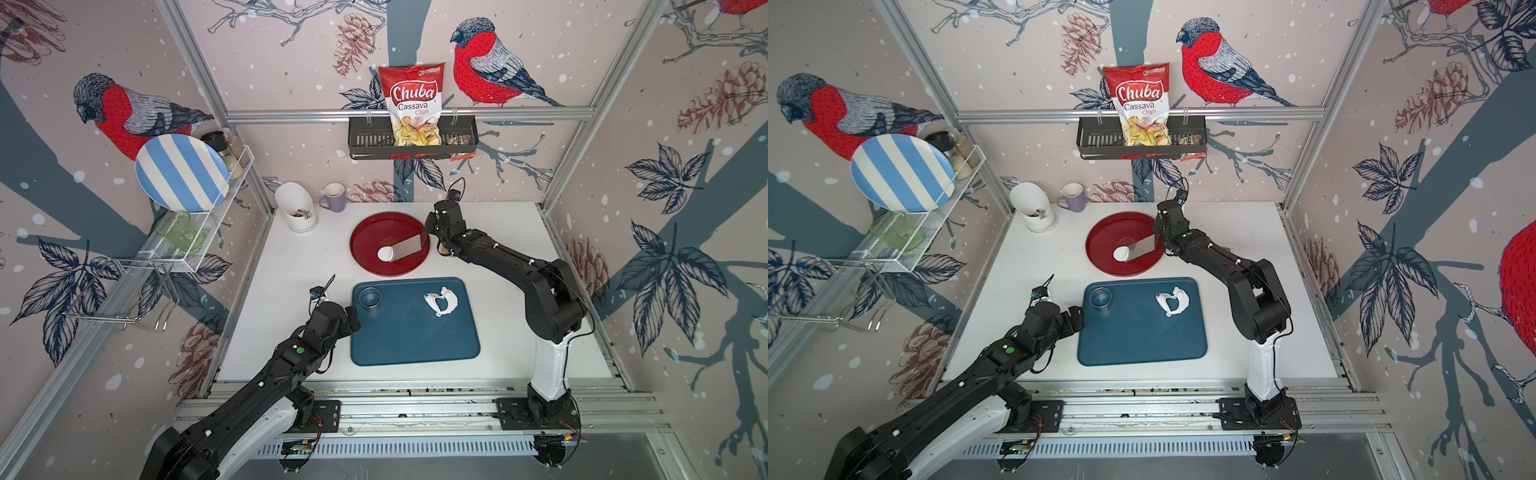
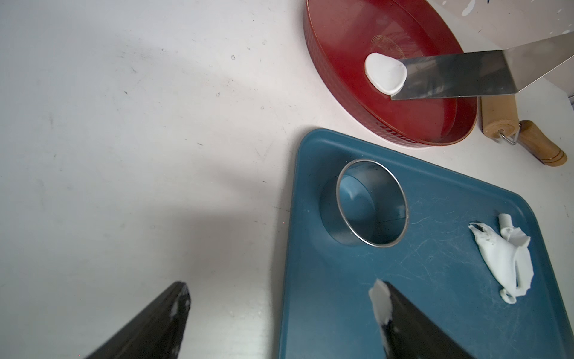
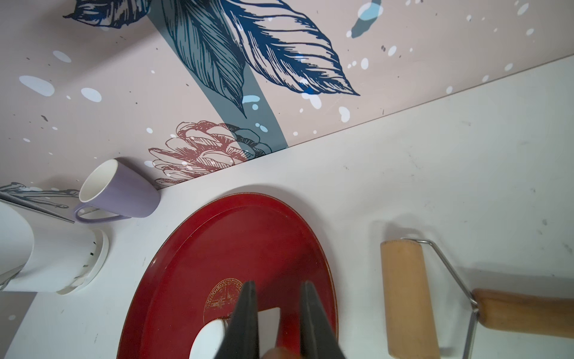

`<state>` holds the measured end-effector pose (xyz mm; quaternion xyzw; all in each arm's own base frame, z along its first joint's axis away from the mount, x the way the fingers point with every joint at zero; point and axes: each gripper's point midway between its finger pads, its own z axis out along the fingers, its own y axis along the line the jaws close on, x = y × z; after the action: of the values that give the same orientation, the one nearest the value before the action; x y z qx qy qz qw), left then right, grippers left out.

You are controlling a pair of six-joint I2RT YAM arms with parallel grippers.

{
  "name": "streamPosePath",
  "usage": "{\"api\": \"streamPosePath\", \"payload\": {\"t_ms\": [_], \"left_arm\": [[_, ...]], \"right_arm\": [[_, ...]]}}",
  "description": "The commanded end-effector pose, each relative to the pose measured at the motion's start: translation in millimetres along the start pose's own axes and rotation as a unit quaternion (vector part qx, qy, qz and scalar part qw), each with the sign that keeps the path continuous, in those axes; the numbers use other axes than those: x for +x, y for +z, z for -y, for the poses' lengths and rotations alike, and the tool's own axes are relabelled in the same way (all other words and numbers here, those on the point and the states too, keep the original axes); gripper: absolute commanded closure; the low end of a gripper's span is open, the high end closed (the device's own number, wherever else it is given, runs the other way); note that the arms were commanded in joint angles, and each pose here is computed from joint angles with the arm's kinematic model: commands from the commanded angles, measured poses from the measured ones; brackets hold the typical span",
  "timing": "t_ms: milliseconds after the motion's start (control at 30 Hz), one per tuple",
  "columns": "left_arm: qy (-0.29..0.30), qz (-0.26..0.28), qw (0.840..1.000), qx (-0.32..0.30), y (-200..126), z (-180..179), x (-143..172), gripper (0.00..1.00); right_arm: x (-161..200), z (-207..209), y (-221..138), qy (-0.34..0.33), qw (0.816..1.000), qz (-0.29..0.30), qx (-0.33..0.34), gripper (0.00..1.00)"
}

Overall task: Roll out the dumpling wrappers from the dough
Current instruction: Place the dumpling wrapper on the plate.

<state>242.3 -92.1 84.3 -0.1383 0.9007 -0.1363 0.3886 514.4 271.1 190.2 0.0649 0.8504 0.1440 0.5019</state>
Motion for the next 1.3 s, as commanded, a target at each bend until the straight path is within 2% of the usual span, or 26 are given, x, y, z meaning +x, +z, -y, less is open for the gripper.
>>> {"api": "streamPosePath", "payload": {"t_ms": [0,433,1100,1267], "left_arm": [[-0.001,0.009,1.000,0.008,0.0,3.5,-5.0,0.05],[-0.002,0.010,1.000,0.009,-0.7,3.6,-6.2,0.05],[-0.006,0.014,1.000,0.006,-4.2,0.4,-7.4,0.05],[-0.007,0.017,1.000,0.006,-7.9,0.0,-9.8,0.05]], "right_arm": [[4.6,14.2,-0.6,-0.065,0.996,-0.002,0.058,1.00],[-1.1,0.6,-1.2,-0.118,0.990,-0.009,0.079,1.00],[-21.9,5.3,-16.8,-0.130,0.986,0.007,0.101,1.00],[-34.8,2.5,-30.0,-0.106,0.991,0.022,0.076,1.00]]}}
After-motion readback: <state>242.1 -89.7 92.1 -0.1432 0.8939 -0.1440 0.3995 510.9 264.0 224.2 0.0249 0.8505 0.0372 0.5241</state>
